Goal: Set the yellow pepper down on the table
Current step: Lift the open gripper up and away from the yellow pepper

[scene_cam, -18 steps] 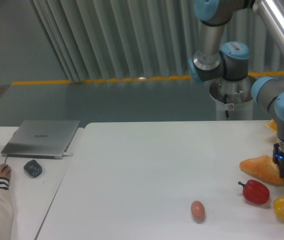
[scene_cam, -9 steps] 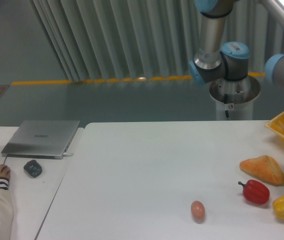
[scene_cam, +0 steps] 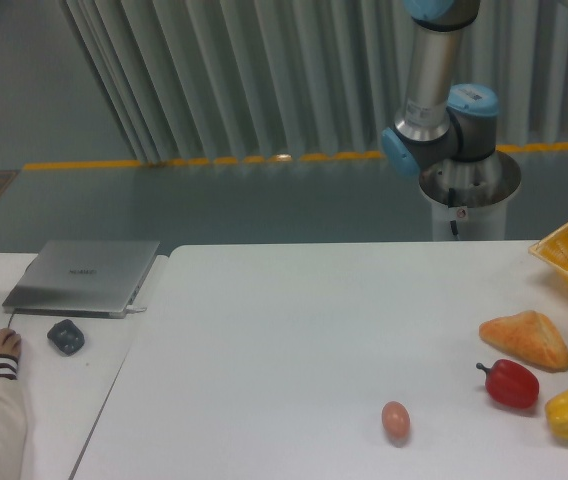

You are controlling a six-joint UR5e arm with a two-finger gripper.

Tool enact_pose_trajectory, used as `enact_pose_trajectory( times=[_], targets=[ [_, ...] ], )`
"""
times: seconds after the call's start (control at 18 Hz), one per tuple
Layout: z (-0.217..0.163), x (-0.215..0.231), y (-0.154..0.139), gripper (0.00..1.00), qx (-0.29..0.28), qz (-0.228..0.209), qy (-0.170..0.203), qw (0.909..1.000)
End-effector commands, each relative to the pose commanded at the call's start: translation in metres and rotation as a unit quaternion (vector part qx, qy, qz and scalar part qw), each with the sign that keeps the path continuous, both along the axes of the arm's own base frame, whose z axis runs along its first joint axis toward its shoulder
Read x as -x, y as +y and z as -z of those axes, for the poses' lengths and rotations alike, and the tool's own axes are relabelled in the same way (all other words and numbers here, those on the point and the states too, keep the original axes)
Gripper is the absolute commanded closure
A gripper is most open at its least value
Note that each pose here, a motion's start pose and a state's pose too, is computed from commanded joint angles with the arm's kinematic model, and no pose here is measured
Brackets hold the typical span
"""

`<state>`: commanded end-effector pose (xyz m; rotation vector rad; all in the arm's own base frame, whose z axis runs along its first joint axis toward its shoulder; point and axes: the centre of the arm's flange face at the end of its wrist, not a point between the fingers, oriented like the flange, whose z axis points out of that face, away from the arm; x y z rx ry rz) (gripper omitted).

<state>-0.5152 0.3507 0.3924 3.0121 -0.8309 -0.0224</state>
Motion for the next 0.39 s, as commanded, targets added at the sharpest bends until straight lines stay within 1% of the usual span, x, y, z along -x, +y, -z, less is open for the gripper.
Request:
enact_pose_trajectory(
  times=[0.39],
  targets=[
    [0.0006, -0.0002, 0.0002, 0.00, -0.001, 0.000, -0.001, 1.0000]
  ],
)
